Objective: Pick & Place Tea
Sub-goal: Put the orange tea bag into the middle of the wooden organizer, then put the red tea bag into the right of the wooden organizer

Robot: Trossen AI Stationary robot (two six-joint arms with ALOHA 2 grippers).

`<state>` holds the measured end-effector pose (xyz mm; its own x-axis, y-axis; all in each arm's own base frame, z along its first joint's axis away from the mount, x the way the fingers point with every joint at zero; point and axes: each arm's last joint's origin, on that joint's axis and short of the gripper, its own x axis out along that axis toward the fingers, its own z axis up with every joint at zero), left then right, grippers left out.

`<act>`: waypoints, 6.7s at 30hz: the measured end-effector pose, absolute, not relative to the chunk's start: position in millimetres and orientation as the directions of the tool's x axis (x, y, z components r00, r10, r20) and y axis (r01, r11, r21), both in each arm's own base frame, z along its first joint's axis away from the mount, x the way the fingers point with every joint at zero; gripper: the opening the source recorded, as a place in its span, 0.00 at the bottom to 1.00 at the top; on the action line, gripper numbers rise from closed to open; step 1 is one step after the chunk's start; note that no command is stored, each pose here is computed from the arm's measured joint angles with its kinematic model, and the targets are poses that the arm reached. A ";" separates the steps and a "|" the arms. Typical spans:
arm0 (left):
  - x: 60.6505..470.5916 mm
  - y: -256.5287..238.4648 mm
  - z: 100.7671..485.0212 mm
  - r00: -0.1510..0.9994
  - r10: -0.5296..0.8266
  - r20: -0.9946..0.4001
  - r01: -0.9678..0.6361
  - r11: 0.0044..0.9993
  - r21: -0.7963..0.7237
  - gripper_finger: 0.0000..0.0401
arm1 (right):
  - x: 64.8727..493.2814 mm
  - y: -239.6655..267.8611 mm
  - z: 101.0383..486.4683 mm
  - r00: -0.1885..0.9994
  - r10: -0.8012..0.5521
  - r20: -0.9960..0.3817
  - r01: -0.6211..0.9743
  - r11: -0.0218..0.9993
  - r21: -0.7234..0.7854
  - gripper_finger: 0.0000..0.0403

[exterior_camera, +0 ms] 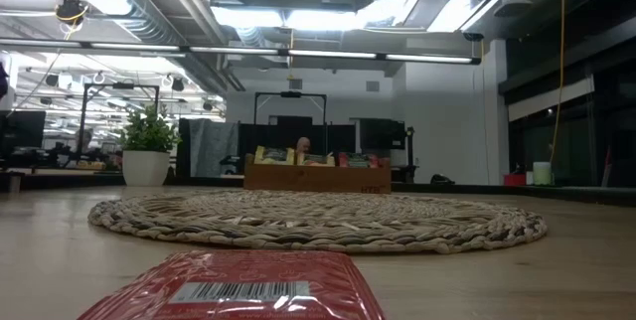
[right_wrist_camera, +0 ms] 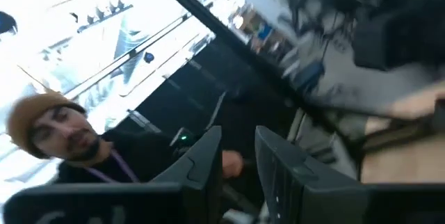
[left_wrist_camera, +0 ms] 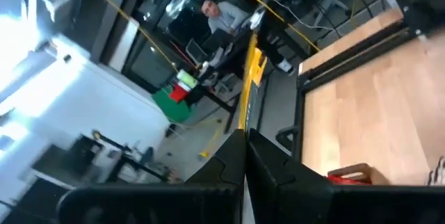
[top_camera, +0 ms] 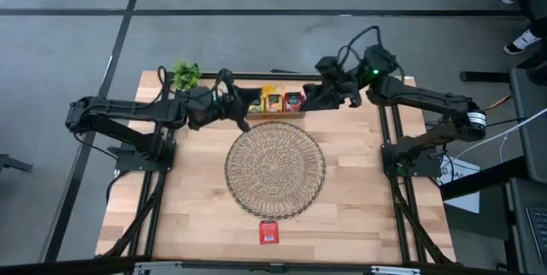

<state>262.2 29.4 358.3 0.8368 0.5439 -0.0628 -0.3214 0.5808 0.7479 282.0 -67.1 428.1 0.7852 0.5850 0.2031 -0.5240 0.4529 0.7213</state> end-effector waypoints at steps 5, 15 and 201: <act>257.4 58.9 375.4 0.834 0.548 -0.060 -0.387 0.660 0.644 0.01 | 268.2 -64.2 441.2 0.814 0.522 0.253 -0.562 0.601 0.568 0.22; 246.5 107.5 389.0 0.820 0.524 -0.230 -0.409 0.819 0.403 0.01 | 267.7 -64.2 438.6 0.832 0.507 0.226 -0.539 0.641 0.547 0.22; 311.4 99.7 366.9 0.581 0.015 -0.814 -0.229 0.963 -0.145 0.12 | 277.3 -26.7 381.1 0.823 0.516 -0.239 -0.321 0.768 0.555 0.22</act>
<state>311.4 99.7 366.9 0.5806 0.0153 -0.8140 -0.2290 0.9625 -0.1452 277.3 -26.7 381.1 0.8226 0.5161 -0.2388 -0.3207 0.7677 0.5548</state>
